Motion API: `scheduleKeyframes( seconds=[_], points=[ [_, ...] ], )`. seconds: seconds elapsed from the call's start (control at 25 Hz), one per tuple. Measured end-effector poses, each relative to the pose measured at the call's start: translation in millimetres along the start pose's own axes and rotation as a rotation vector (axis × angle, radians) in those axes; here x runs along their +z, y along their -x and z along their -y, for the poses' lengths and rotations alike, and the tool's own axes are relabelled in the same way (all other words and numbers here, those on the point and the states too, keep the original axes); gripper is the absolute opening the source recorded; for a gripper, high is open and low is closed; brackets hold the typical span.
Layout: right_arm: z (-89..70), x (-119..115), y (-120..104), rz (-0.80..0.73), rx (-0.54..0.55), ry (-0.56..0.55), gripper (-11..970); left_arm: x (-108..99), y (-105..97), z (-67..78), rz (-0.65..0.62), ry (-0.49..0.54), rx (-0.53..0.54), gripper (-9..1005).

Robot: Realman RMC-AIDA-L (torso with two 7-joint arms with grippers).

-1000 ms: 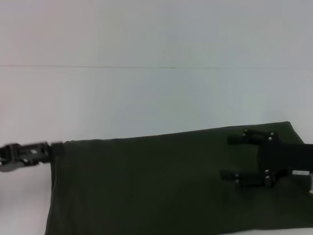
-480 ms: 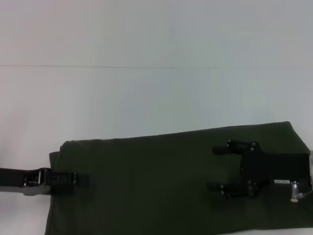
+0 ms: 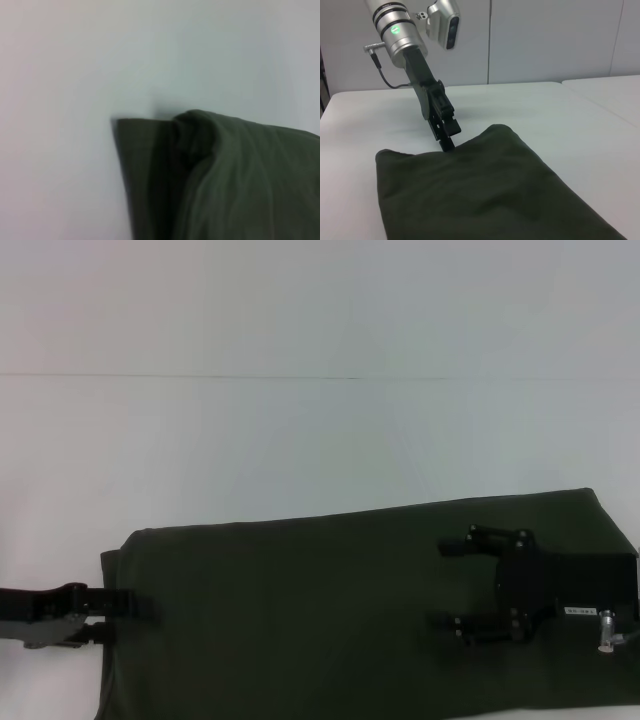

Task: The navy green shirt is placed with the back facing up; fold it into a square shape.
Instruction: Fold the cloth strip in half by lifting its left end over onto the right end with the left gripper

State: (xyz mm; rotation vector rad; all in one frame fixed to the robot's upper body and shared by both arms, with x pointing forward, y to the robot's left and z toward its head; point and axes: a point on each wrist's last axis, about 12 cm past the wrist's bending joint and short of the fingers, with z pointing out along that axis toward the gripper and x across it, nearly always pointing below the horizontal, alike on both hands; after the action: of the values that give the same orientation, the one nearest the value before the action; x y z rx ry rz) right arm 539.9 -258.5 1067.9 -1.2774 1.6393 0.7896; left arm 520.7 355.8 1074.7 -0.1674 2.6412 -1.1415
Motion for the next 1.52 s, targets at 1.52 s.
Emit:
scheduleKeyframes(
  seconds=[1.52],
  points=[
    [-1.4, -1.9, -2.8, -0.008, 0.005, -0.002, 918, -6.7, -1.1, -9.4, -0.021, 0.069, -0.086, 853]
  ],
)
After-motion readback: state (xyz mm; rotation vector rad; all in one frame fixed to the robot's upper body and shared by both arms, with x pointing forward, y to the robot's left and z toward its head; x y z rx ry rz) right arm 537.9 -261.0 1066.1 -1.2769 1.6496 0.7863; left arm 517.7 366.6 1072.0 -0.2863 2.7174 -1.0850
